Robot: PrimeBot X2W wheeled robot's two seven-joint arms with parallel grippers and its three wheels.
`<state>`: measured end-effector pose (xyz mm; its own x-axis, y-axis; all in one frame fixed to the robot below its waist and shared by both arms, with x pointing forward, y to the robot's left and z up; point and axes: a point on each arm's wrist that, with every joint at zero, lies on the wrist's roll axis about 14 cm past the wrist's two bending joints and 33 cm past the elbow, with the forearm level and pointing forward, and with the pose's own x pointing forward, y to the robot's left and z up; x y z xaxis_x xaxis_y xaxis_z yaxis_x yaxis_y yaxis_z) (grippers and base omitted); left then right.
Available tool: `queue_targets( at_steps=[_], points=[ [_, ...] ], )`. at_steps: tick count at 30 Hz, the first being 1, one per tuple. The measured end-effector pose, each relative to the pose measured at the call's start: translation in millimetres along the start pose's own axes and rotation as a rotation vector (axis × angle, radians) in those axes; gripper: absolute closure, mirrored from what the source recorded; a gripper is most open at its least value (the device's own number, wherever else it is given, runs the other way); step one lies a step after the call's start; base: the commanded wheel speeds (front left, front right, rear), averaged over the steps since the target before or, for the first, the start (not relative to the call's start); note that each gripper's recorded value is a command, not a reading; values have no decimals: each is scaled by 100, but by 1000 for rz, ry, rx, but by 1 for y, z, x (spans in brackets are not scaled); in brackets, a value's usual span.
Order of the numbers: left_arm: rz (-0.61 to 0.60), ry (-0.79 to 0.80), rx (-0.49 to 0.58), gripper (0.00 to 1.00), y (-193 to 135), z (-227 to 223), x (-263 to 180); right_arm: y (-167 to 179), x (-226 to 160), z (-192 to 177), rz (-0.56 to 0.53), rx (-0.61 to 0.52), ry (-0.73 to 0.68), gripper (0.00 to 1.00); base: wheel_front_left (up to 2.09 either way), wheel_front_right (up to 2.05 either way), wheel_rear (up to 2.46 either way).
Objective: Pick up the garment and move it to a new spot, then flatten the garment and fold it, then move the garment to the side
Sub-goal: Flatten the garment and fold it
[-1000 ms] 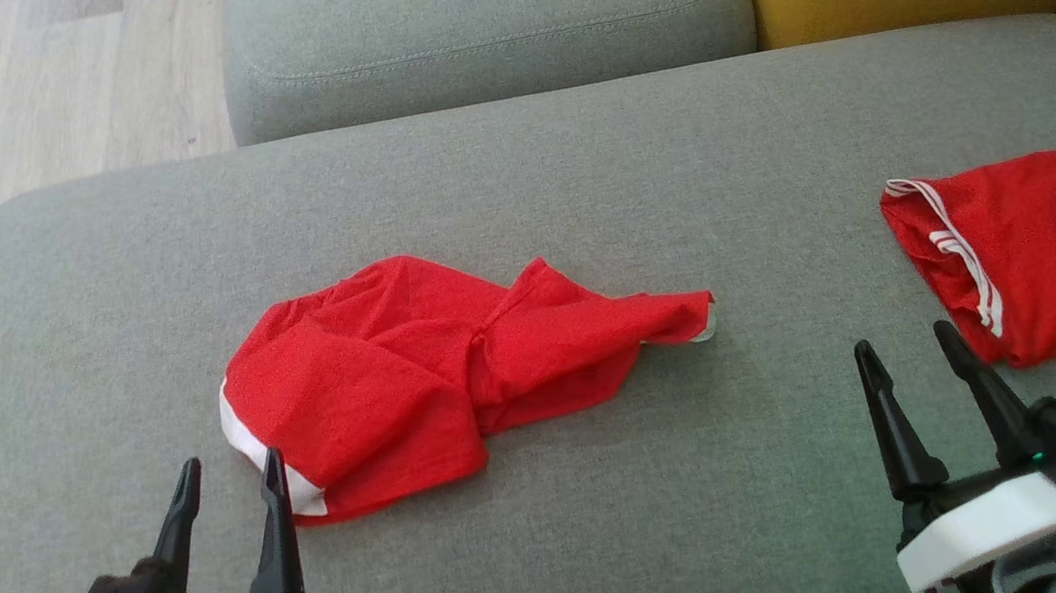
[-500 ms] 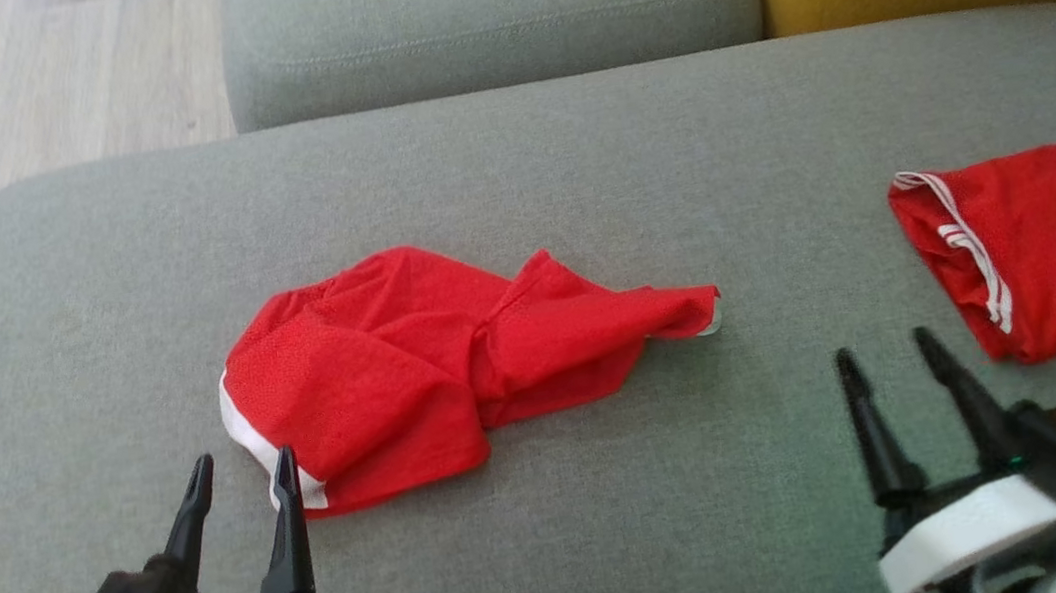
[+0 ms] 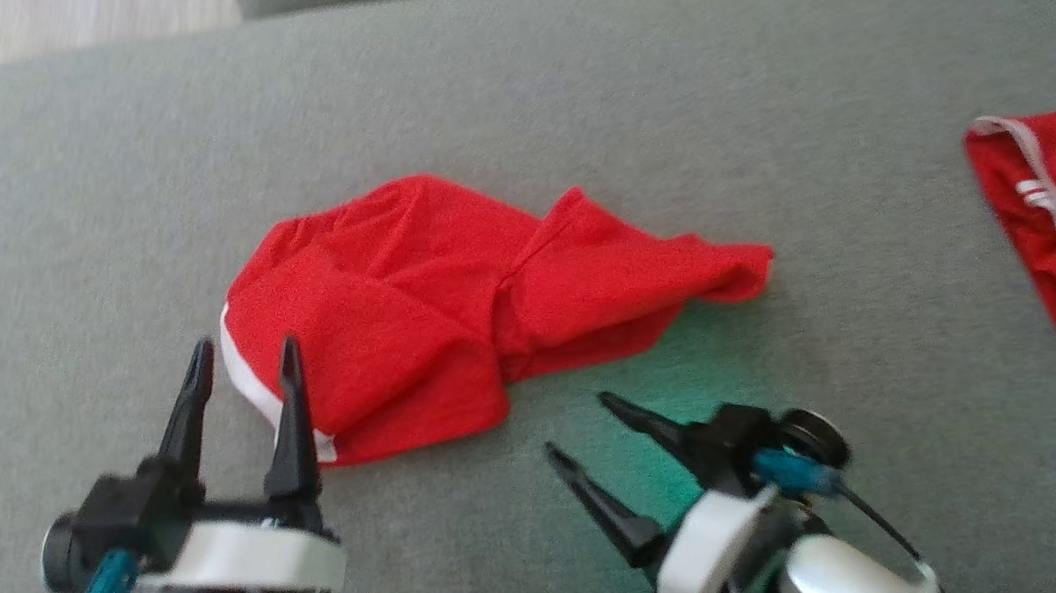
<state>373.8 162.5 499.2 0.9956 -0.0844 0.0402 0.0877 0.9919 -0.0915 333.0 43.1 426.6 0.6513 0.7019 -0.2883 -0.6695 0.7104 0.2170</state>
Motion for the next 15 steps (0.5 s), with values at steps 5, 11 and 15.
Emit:
queue_targets(
  at_steps=[5, 11, 15],
  points=[
    [-3, 2, -9, 0, 0, -3, 14, 4, 30, -14, 90, -22, 59, 0, 0, 0, 0],
    [14, 28, -18, 0, 3, -14, 17, 19, 52, -24, 195, -42, 99, 0, 0, 0, 0],
    [19, 43, -15, 0, 4, -19, 16, 26, 56, -30, 236, -40, 125, 44, 0, 0, 0]
  ],
)
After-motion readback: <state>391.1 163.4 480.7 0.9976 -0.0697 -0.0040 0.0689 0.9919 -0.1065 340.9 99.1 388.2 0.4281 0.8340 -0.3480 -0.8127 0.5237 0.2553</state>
